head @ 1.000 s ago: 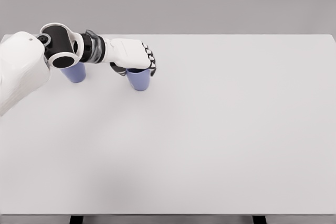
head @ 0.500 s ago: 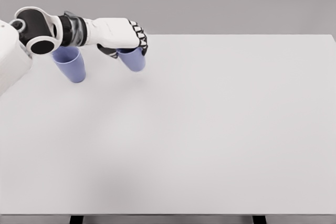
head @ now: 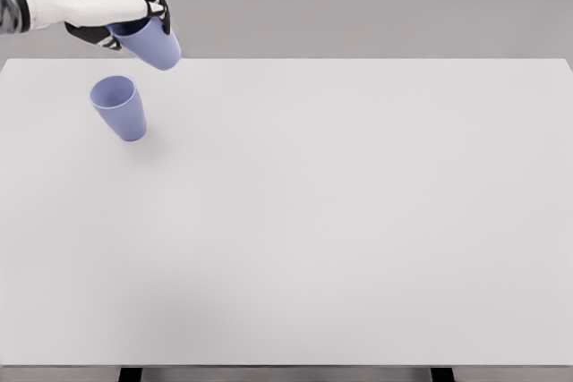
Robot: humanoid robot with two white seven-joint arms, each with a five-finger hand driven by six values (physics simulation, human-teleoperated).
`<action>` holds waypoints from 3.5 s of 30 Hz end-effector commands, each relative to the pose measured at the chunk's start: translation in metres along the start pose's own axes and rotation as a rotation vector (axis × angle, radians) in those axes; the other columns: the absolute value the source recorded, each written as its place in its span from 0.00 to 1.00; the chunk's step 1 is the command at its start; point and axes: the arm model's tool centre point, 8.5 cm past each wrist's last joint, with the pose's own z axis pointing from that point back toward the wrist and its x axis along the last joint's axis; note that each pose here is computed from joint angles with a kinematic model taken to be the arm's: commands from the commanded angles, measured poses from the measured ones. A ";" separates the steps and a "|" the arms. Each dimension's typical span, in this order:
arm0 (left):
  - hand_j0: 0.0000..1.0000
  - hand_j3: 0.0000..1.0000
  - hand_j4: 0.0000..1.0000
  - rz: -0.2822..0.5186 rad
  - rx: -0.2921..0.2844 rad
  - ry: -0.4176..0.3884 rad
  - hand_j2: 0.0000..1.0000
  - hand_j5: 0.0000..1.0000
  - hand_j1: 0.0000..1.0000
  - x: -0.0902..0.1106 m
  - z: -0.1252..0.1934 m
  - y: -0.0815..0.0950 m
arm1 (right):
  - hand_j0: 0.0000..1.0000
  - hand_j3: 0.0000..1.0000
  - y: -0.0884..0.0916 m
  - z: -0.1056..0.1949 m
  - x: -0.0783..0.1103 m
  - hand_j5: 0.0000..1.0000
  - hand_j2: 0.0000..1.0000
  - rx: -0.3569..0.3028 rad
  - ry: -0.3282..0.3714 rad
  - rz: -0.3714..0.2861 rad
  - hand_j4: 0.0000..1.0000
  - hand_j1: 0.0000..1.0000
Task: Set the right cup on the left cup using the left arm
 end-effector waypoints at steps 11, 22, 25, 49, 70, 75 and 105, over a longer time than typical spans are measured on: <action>0.56 0.56 0.56 0.005 -0.048 0.084 0.56 0.56 0.56 -0.024 0.038 -0.015 | 1.00 1.00 0.000 0.000 0.000 1.00 1.00 0.000 0.000 -0.001 1.00 1.00; 0.56 0.56 0.56 0.033 -0.106 0.100 0.56 0.56 0.56 -0.027 0.049 -0.042 | 1.00 1.00 0.000 0.000 0.000 1.00 1.00 0.000 0.000 -0.001 1.00 1.00; 0.56 0.56 0.56 0.033 -0.112 0.105 0.56 0.56 0.56 -0.028 0.051 -0.044 | 1.00 1.00 0.000 0.000 0.000 1.00 1.00 0.000 0.000 -0.001 1.00 1.00; 0.57 0.57 0.57 0.035 -0.124 0.069 0.57 0.57 0.57 -0.015 0.044 -0.054 | 1.00 1.00 0.000 0.000 0.000 1.00 1.00 0.000 0.000 -0.001 1.00 1.00; 0.99 0.99 0.99 0.037 -0.126 0.067 0.99 0.99 0.99 -0.014 0.043 -0.056 | 1.00 1.00 0.000 0.000 0.000 1.00 1.00 0.000 0.000 -0.001 1.00 1.00; 1.00 1.00 1.00 0.025 -0.104 0.046 1.00 1.00 1.00 -0.008 0.040 -0.048 | 1.00 1.00 0.000 0.000 0.000 1.00 1.00 0.000 0.000 -0.001 1.00 1.00; 1.00 1.00 1.00 0.288 -0.142 -0.111 1.00 1.00 1.00 0.043 0.178 -0.065 | 1.00 1.00 0.000 0.000 0.000 1.00 1.00 0.000 0.001 0.000 1.00 1.00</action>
